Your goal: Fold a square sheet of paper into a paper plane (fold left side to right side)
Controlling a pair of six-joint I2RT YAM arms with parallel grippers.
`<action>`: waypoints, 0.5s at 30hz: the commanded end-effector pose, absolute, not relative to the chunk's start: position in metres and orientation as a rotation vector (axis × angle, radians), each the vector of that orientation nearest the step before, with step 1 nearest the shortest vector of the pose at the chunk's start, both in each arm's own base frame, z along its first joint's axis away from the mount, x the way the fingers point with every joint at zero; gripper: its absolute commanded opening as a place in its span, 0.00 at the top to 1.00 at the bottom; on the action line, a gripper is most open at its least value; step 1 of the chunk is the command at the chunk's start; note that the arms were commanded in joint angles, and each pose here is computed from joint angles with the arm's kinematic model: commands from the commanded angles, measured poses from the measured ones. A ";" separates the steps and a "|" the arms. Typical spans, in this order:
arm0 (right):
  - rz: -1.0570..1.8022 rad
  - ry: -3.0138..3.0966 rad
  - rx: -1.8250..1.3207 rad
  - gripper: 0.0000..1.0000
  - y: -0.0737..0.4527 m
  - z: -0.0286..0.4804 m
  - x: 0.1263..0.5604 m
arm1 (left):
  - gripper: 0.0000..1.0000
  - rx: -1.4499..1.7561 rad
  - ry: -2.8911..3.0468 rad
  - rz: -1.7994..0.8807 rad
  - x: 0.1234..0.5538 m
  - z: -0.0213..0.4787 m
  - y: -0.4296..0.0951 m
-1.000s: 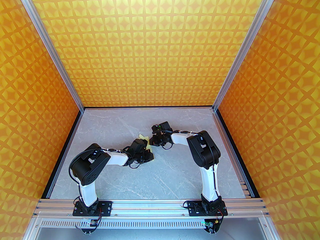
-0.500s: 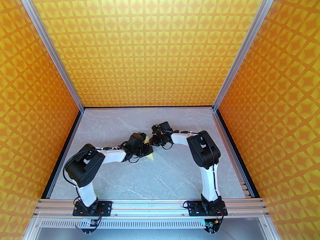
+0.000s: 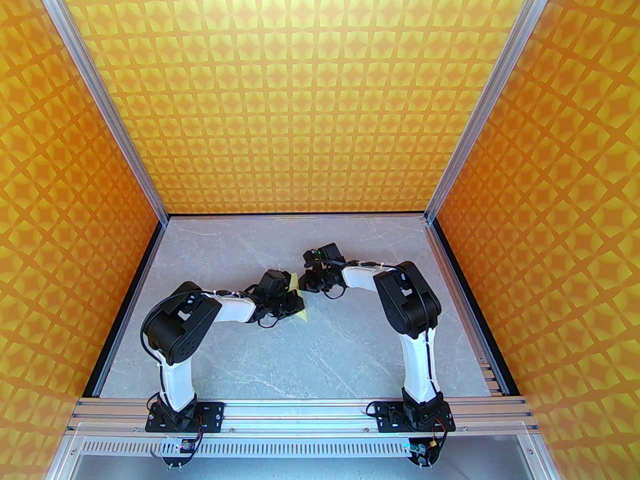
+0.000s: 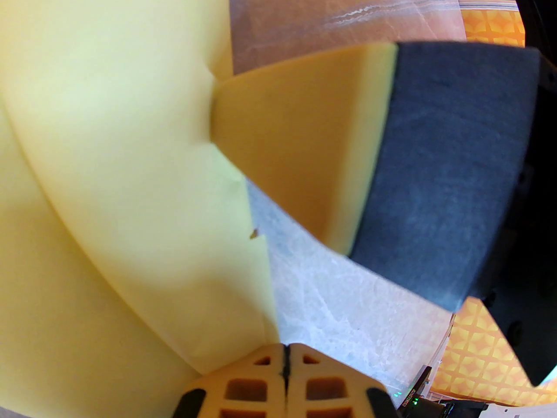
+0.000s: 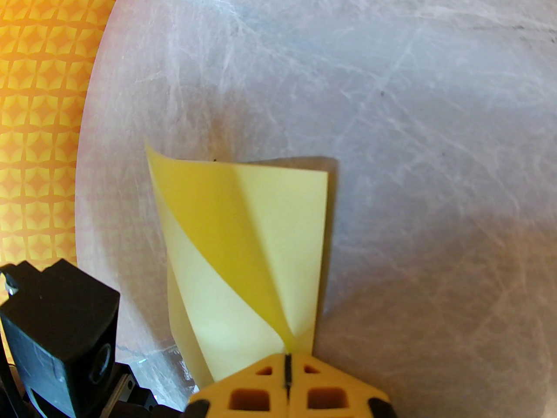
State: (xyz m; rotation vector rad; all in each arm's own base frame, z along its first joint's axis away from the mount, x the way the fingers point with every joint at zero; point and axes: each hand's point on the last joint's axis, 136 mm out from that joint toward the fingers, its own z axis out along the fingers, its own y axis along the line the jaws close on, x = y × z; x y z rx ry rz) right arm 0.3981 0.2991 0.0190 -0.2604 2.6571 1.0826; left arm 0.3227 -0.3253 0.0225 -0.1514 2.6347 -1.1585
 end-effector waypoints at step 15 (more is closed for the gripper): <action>1.041 2.711 -0.256 1.00 0.296 -0.001 0.391 | 0.98 -0.124 2.554 -1.116 0.361 0.062 -0.301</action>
